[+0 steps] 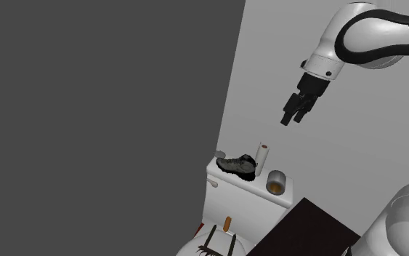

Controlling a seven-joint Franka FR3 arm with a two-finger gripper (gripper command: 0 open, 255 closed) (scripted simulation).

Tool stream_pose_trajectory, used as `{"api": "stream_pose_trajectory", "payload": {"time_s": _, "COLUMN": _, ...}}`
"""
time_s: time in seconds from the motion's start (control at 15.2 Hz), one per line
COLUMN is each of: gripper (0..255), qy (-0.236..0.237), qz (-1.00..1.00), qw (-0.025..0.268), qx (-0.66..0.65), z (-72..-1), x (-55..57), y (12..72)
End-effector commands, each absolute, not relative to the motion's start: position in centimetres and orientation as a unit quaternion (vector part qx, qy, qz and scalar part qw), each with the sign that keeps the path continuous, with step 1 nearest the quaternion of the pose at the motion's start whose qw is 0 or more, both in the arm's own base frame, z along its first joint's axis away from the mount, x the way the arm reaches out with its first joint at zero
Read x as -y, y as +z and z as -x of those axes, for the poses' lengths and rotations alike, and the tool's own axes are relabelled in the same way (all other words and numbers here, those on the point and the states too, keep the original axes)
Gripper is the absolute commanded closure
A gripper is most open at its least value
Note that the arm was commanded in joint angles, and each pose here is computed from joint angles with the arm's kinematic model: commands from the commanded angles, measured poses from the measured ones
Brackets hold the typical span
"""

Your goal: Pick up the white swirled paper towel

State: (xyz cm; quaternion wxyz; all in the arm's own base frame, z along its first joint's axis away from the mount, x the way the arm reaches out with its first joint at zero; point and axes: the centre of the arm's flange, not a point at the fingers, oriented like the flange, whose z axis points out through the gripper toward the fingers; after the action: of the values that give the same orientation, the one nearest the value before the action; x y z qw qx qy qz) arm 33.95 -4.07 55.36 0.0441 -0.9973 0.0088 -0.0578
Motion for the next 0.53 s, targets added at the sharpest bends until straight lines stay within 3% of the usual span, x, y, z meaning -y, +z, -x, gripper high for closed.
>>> {"api": "stream_pose_trajectory", "payload": {"time_s": 0.0, "gripper": 0, "qy": -0.062, "qz": 0.997, "qw": 0.042, "qx": -0.006, "z": -34.7, "x": 5.8, "y": 53.6}}
{"api": "stream_pose_trajectory", "payload": {"time_s": 0.46, "gripper": 0, "qy": -0.073, "qz": 0.997, "qw": 0.034, "qx": 0.004, "z": -37.5, "x": 11.5, "y": 47.1}}
